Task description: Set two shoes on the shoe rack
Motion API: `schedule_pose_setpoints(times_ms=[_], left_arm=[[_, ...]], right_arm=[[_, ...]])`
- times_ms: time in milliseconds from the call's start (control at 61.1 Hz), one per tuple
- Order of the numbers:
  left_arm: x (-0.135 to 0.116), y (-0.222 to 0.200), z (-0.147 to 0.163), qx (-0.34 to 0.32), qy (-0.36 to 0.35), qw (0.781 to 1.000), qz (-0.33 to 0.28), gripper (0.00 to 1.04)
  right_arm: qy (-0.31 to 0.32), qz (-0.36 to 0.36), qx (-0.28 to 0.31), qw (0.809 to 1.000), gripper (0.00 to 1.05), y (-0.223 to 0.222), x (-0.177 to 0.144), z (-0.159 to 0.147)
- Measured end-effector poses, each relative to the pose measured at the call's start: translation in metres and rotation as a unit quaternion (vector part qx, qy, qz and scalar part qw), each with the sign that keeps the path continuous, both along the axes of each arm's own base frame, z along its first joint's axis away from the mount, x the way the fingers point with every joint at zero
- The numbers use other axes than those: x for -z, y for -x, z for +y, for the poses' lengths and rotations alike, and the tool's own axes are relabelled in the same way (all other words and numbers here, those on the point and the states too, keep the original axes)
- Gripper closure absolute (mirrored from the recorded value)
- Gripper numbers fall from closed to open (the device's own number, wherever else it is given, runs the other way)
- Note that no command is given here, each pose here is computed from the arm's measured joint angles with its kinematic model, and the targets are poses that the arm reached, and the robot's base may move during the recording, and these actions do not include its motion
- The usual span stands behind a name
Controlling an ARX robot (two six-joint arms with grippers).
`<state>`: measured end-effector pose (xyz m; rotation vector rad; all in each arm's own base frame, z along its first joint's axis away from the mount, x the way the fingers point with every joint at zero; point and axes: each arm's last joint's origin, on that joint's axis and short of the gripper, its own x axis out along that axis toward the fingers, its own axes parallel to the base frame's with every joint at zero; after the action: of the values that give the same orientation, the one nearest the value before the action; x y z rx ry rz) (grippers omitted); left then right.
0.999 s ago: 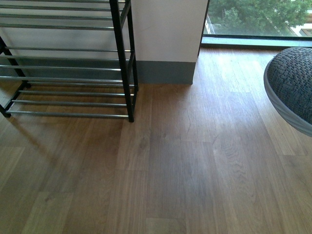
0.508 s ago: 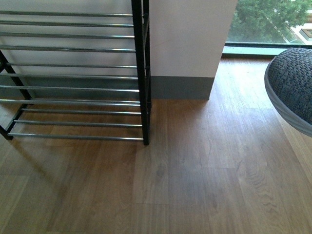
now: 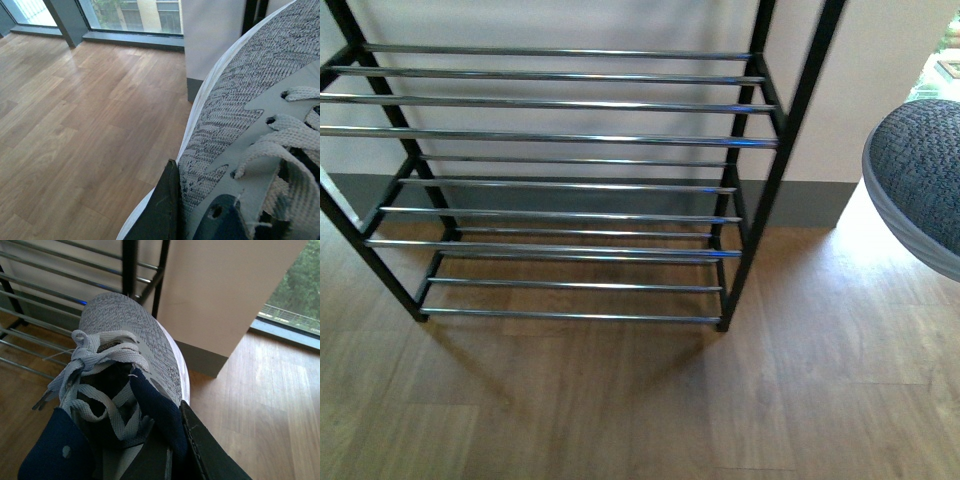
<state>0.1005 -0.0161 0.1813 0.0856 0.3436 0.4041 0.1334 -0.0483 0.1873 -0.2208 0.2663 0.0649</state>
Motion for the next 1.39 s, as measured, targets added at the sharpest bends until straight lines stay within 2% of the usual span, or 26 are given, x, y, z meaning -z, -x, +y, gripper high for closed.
schedule_pose_setpoints(times_ms=[655, 753, 819, 1392], left_arm=[[0.0001, 0.0001, 0.0001, -0.002, -0.001, 1.0, 0.0, 1.03], [0.0001, 0.0001, 0.0002, -0.002, -0.001, 1.0, 0.0, 1.03], [0.0001, 0.0001, 0.0002, -0.002, -0.001, 1.0, 0.0, 1.03], [0.0001, 0.0001, 0.0002, -0.002, -0.001, 1.0, 0.0, 1.03]], right_arm=[[0.0, 0.0, 0.001, 1.0, 1.03, 0.0001, -0.0001, 0.0001], [-0.042, -0.045, -0.063, 0.996, 1.03, 0.0003, -0.0002, 0.0003], [-0.058, -0.056, -0.084, 0.993, 1.03, 0.0007, -0.0029, 0.001], [-0.083, -0.044, -0.071, 0.993, 1.03, 0.0008, -0.0002, 0.0001]])
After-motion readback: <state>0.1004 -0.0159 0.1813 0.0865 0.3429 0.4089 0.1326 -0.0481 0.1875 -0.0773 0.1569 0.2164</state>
